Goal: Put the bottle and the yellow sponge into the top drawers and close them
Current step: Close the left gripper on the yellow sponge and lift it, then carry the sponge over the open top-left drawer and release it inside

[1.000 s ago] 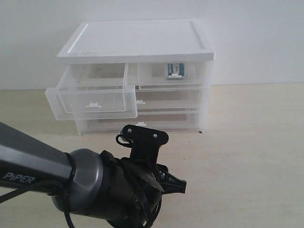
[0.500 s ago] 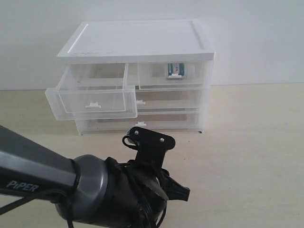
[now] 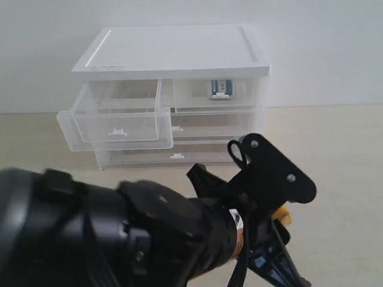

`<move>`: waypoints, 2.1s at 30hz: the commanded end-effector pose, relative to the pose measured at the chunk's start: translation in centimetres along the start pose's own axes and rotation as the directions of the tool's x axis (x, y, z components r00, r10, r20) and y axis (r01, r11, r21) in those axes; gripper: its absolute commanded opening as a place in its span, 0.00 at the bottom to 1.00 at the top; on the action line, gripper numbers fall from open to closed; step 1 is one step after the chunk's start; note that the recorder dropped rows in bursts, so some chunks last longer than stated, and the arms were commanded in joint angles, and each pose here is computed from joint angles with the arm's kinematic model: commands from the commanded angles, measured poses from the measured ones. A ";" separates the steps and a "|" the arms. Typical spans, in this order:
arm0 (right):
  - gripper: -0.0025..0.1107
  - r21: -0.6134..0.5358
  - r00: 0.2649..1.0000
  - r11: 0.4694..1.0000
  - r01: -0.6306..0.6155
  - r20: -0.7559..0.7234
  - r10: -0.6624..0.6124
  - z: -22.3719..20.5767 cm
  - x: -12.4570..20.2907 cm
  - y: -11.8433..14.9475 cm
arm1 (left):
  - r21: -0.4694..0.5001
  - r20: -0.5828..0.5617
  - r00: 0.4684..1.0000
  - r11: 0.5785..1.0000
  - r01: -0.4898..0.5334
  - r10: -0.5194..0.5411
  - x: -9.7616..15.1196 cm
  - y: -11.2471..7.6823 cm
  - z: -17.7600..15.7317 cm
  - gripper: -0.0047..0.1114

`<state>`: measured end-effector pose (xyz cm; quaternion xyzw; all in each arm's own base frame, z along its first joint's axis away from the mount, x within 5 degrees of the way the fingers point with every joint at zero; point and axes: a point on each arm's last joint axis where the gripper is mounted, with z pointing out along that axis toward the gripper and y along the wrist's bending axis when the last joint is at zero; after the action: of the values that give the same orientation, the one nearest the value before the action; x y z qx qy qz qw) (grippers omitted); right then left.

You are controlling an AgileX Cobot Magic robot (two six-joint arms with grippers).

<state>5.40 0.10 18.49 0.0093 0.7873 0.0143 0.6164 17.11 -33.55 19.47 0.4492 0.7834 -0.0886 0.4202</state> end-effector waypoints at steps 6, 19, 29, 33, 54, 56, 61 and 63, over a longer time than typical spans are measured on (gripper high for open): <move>0.02 0.002 1.000 1.000 0.002 0.007 -0.002 0.0 0.1 0.0 | 0.196 0.268 0.964 0.979 -0.059 0.005 -4.4 4.0 -5.2 0.08; 0.02 0.002 1.000 1.000 0.002 0.007 -0.002 0.0 0.1 0.0 | 0.500 0.310 0.950 0.843 -0.201 0.044 -3.9 3.1 -6.7 0.08; 0.02 0.002 1.000 1.000 0.002 0.007 -0.002 0.0 0.1 0.0 | -0.370 0.118 0.863 0.829 -0.420 0.490 -5.0 10.6 -6.0 0.08; 0.02 0.002 1.000 1.000 0.002 0.007 -0.002 0.0 0.1 0.0 | -0.449 0.064 0.900 0.818 -0.361 0.432 -4.8 11.5 -6.5 0.08; 0.02 0.002 1.000 1.000 0.002 0.007 -0.002 0.0 0.1 0.0 | -0.175 -0.060 0.997 0.984 0.036 -0.047 -7.4 15.7 -14.4 0.08; 0.02 0.002 1.000 1.000 0.002 0.007 -0.002 0.0 0.1 0.0 | -0.102 -0.088 0.996 0.995 -0.016 0.007 -7.0 15.8 -14.2 0.08; 0.02 0.002 1.000 1.000 0.002 0.007 -0.002 0.0 0.1 0.0 | -0.098 -0.115 0.987 0.987 -0.125 0.114 -6.5 17.3 -14.3 0.08; 0.02 0.002 1.000 1.000 0.002 0.007 -0.002 0.0 0.1 0.0 | -0.101 -0.129 0.986 0.988 -0.117 0.104 -5.9 18.5 -14.3 0.08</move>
<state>5.40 0.10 18.49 0.0093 0.7873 0.0143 0.6164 23.96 -20.17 36.91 0.4677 0.7897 0.0019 0.3969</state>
